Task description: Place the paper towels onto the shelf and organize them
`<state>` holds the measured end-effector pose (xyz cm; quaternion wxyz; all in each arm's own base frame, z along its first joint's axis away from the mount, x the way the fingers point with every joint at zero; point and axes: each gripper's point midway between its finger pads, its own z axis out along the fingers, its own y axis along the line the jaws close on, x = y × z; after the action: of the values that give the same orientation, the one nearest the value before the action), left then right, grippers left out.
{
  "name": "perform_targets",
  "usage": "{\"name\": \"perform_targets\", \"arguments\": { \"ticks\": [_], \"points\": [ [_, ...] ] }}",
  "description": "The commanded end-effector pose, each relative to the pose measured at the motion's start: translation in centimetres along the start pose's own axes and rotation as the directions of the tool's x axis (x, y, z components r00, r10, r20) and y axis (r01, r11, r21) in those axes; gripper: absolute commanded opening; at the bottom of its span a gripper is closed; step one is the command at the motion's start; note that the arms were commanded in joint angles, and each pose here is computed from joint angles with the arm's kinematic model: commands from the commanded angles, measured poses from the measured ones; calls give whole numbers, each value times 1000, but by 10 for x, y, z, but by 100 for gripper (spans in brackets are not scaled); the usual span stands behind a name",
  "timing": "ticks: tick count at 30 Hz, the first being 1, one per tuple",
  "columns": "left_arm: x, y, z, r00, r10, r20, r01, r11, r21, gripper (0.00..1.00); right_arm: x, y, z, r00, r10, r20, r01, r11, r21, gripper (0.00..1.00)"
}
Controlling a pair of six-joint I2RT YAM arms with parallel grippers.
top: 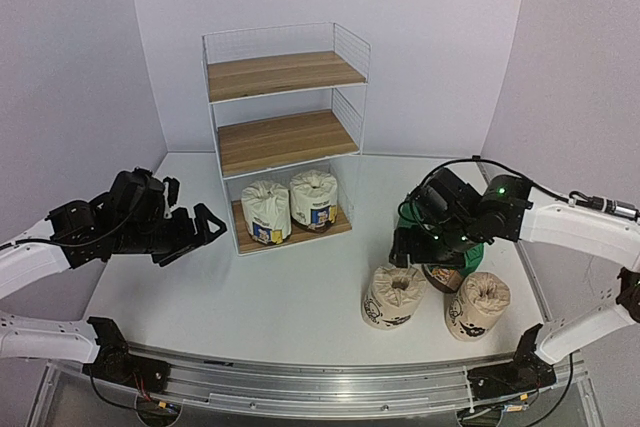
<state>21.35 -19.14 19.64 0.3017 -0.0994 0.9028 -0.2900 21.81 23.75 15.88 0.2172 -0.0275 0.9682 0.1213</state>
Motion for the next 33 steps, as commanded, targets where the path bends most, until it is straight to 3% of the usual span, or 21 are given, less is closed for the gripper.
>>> {"name": "perform_targets", "arguments": {
  "ticks": [1,8,16,18,21,22,25,29,33],
  "points": [
    [6,-17,10,999,40,-32,-38,996,80,100,37,-27,0,982,108,-158,-102,994,44,90],
    [16,-20,25,995,62,-78,-54,994,97,100,48,-34,17,968,137,-211,-120,989,91,71],
    [23,-24,33,988,97,-116,-83,989,119,100,59,-43,41,955,169,-243,-136,980,147,65],
    [24,-25,34,987,105,-119,-90,988,127,100,57,-42,43,957,166,-238,-133,980,148,56],
    [27,-31,35,983,138,-125,-116,980,164,100,49,-38,39,965,150,-215,-124,984,132,29],
    [28,-35,35,979,159,-129,-133,973,190,100,46,-36,37,968,141,-208,-118,986,120,26],
    [35,-55,33,959,249,-132,-200,931,307,100,38,-23,29,974,90,-208,-80,995,59,20],
    [49,-92,23,913,394,-108,-282,800,530,100,34,1,22,968,4,-251,-16,999,-47,17],
    [52,-107,20,887,456,-80,-320,730,604,100,33,23,16,956,-78,-283,36,988,-148,12]
  ]
}}
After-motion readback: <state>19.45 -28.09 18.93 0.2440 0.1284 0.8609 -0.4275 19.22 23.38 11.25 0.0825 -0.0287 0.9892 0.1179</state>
